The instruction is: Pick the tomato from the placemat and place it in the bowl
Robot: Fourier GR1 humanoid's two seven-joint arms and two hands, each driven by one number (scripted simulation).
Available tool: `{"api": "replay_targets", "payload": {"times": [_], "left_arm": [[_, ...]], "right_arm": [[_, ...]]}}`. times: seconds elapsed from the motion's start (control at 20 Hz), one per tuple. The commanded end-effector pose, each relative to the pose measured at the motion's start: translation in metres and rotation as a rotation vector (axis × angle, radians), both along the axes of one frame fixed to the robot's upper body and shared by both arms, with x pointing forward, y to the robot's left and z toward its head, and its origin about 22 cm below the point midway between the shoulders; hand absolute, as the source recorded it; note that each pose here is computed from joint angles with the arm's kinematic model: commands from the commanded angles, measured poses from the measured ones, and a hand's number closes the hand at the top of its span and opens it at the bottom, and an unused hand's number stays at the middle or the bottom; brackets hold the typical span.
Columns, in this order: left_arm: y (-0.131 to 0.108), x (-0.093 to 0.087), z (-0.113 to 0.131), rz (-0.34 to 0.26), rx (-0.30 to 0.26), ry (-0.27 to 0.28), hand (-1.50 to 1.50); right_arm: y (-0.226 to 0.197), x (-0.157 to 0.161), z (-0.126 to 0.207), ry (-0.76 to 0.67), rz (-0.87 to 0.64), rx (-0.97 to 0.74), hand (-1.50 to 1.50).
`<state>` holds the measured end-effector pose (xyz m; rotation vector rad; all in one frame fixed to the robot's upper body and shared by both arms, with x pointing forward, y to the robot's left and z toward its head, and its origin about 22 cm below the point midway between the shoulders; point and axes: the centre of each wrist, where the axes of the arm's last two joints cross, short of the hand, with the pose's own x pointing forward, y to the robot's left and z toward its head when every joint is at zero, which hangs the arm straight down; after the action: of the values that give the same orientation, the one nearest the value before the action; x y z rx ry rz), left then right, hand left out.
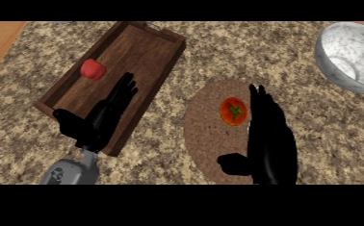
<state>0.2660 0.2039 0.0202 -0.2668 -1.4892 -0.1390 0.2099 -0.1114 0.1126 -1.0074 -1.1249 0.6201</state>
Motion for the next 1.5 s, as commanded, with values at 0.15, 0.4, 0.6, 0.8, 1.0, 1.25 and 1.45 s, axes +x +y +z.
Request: {"api": "replay_targets", "payload": {"times": [0.15,0.4,0.6,0.8,1.0,1.25,1.45], "left_arm": [[-0.005,0.010,0.013,-0.006,0.004,0.009,0.00],[0.008,0.008,-0.001,-0.003,-0.023,0.015,0.00],[-0.002,0.006,0.002,0.009,-0.014,0.011,0.00],[-0.004,0.002,0.005,-0.001,-0.003,0.013,0.00],[-0.006,-0.013,-0.006,-0.010,-0.005,0.003,0.00],[0.000,0.000,0.001,0.010,-0.009,0.004,0.00],[0.006,-0.009,0.016,-0.008,-0.014,0.013,0.00]], "right_arm": [[0.019,0.026,0.009,0.177,-0.110,-0.035,-1.50],[0.006,0.037,0.003,0.255,-0.120,-0.034,-1.50],[0.007,0.040,-0.027,0.268,-0.107,-0.036,-1.50],[0.022,0.042,-0.013,0.254,-0.096,-0.066,-1.50],[0.015,0.059,-0.035,0.258,-0.116,-0.063,-1.50],[0.018,0.063,-0.017,0.243,-0.117,-0.071,-1.50],[0.008,0.060,-0.056,0.245,-0.130,-0.064,-1.50]]}}
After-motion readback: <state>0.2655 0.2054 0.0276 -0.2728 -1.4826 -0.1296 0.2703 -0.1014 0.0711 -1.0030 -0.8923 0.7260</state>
